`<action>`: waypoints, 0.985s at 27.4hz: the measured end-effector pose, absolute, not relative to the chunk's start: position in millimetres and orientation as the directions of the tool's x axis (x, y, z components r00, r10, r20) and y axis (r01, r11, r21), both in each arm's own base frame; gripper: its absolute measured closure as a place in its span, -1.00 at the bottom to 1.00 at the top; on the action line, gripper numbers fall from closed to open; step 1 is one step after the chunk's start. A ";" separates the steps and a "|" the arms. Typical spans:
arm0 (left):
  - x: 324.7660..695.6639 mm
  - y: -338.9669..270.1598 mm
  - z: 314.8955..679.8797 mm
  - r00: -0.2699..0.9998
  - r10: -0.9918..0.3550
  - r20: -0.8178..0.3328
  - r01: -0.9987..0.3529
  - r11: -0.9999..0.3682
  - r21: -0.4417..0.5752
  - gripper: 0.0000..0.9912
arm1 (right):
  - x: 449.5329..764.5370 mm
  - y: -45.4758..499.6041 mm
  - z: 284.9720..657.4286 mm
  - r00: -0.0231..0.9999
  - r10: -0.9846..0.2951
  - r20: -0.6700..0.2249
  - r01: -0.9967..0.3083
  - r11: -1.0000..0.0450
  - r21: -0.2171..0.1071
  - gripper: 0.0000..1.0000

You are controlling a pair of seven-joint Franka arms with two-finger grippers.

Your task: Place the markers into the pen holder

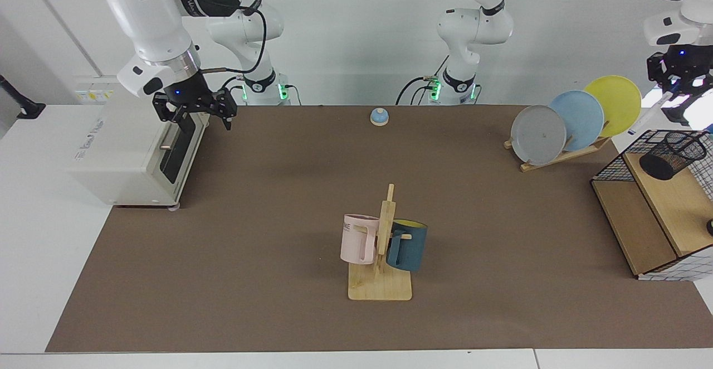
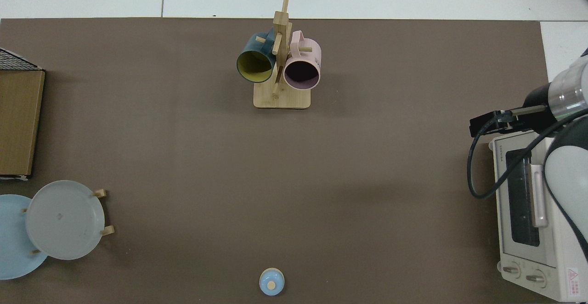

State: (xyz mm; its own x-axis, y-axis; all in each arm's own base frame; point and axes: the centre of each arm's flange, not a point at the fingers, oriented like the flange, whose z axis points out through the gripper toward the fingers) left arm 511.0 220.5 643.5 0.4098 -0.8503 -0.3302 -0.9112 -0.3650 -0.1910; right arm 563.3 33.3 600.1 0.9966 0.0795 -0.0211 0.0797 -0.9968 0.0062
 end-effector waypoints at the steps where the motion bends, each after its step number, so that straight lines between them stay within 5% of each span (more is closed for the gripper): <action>1: 510.6 226.1 644.8 0.392 -0.854 -0.342 -0.919 -0.346 -0.189 0.69 | 563.3 33.3 600.0 0.997 0.080 -0.021 0.080 -0.997 0.006 -1.00; 19: 526.2 278.0 632.8 0.019 -0.845 -0.534 -0.999 0.008 -0.048 0.69 | 563.8 32.5 599.7 0.997 0.078 -0.018 0.078 -0.997 0.006 -1.00; 27: 532.6 277.7 629.8 -0.041 -0.831 -0.555 -0.997 0.067 -0.026 0.69 | 563.8 32.2 599.8 0.997 0.077 -0.017 0.078 -0.997 0.006 -1.00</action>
State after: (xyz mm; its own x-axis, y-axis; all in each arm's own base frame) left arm 532.6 277.7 629.8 -0.0410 -0.8309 -0.5549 -0.9974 0.0668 -0.0263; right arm 563.8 32.2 599.8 0.9969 0.0774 -0.0170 0.0775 -0.9970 0.0059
